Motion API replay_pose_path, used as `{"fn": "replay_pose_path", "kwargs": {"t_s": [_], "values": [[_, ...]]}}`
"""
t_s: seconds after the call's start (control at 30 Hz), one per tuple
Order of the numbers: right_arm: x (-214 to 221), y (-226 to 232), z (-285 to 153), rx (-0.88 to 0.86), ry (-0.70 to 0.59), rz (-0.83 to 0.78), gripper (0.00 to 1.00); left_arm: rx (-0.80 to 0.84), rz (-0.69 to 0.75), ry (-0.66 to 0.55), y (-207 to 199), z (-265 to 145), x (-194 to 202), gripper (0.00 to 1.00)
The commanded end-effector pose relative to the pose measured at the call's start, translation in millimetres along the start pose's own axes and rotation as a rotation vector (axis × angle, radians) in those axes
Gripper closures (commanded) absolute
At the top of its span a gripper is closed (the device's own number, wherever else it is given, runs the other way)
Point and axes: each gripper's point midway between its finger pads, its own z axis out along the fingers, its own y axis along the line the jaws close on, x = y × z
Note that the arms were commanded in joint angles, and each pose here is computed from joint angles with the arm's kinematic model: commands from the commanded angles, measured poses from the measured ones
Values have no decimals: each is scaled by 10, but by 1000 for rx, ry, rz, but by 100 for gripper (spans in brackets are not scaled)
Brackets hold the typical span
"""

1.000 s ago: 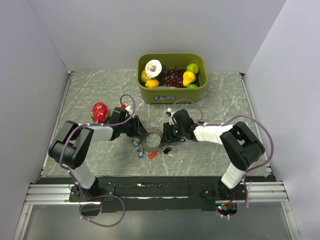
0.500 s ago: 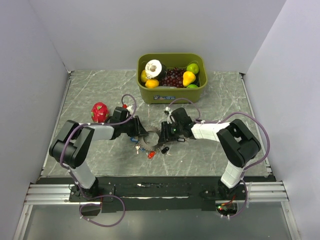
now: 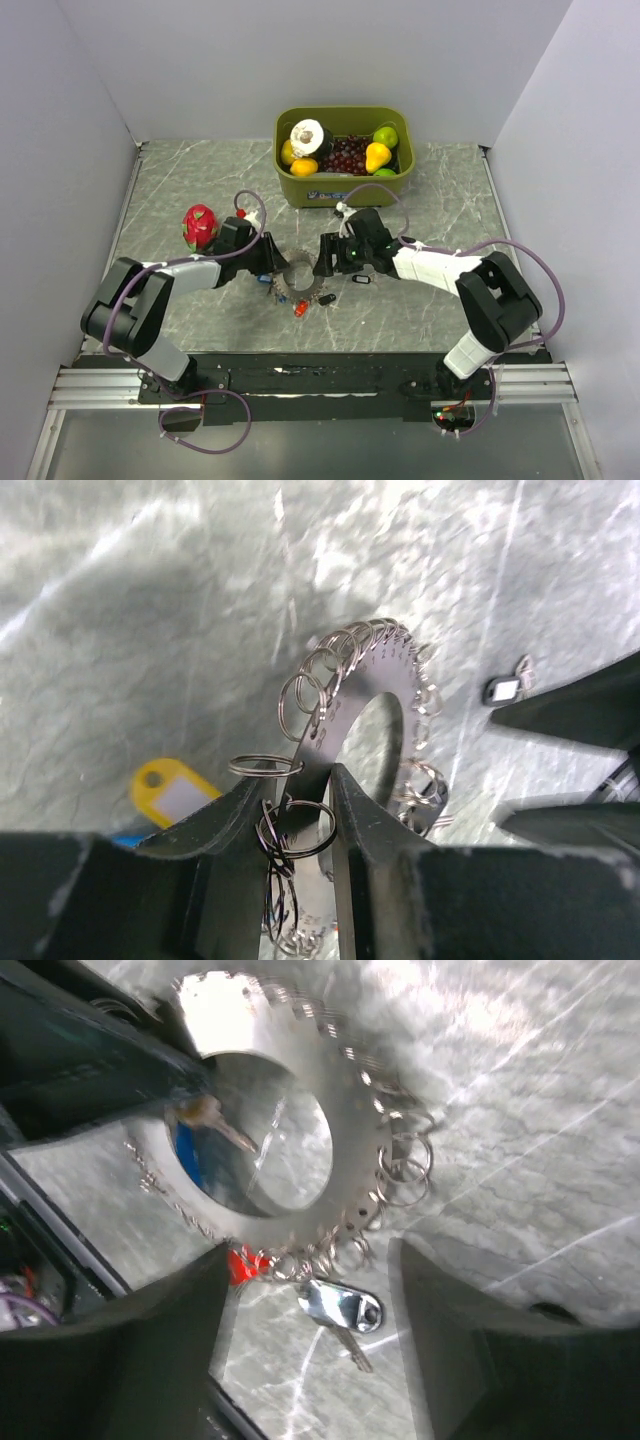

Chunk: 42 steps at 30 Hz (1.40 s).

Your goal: Put the keys on the keyring

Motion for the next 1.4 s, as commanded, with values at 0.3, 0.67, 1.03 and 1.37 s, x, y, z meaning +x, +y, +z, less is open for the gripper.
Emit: {"fn": "replay_pose_path", "kwargs": {"t_s": [0.3,0.67,1.03,1.37], "values": [[-351,64,-159,16,-101,-79,1,-124,119,-155,-34,-279,-290,19],[-303,-6,-106,34,-74,-68,1,-191,121,-153,47,-306,-329,14],[-223,14,-71,35,-21,-81,5,-136,112,-108,-7,-208,-236,26],[-35,216,-94,141,70,-237,12,-88,91,-69,-116,-146,-218,30]]}}
